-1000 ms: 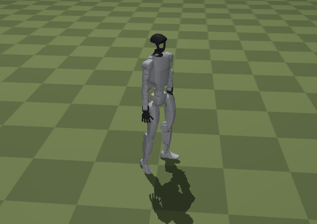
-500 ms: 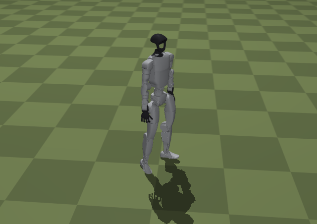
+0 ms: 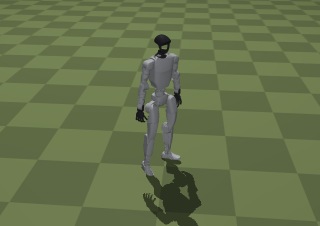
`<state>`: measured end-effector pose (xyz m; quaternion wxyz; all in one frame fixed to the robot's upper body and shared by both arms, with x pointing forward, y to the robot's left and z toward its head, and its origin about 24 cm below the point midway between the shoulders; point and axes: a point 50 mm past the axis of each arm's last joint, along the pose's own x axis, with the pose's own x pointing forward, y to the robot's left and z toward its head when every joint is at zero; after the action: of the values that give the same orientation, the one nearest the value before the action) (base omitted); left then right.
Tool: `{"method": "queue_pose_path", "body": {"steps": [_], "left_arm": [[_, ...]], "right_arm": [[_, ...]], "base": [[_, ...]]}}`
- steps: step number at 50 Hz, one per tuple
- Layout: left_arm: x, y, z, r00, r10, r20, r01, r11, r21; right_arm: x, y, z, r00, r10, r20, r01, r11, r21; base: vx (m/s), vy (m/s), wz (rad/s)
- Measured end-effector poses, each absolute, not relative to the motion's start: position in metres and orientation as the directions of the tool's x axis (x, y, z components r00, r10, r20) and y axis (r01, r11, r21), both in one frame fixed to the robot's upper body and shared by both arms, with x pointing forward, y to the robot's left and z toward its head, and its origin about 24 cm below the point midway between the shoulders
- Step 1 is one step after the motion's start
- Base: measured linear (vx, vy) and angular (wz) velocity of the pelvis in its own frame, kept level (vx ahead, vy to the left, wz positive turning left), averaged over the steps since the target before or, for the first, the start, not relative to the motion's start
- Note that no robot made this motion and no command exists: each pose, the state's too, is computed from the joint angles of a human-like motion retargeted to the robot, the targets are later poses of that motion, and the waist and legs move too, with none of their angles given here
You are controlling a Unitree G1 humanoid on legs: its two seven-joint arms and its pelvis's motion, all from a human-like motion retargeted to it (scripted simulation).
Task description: In place motions
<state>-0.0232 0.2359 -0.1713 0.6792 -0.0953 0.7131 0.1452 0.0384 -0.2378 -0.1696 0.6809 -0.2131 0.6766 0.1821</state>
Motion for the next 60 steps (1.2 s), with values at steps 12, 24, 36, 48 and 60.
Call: {"method": "queue_pose_path", "body": {"steps": [12,24,36,48,60], "left_arm": [[0.0,0.248,-0.169,-0.004,0.085,-0.996,-0.303,0.949,0.082],[0.068,0.268,-0.158,0.16,0.14,-0.977,-0.221,0.97,0.103],[0.195,0.298,-0.103,0.476,0.201,-0.856,-0.064,0.979,0.194],[0.283,0.291,-0.043,0.723,0.217,-0.656,-0.231,0.971,0.066],[0.318,0.301,0.003,0.813,0.281,-0.509,-0.33,0.944,-0.005]], "right_arm": [[0.038,-0.262,-0.163,0.032,-0.094,-0.995,-0.503,0.859,-0.097],[0.046,-0.326,-0.137,0.108,-0.267,-0.958,-0.334,0.898,-0.288],[0.01,-0.378,-0.109,0.082,-0.45,-0.889,-0.049,0.889,-0.454],[-0.057,-0.398,-0.089,-0.044,-0.576,-0.816,0.259,0.782,-0.566],[-0.075,-0.4,-0.083,-0.152,-0.627,-0.764,0.388,0.673,-0.63]], "base": [[-0.08,-0.08,-0.21],[-0.26,-0.17,-0.3],[-0.52,-0.24,-0.25],[-0.54,-0.07,-0.73],[-0.3,0.09,-0.36]]}}
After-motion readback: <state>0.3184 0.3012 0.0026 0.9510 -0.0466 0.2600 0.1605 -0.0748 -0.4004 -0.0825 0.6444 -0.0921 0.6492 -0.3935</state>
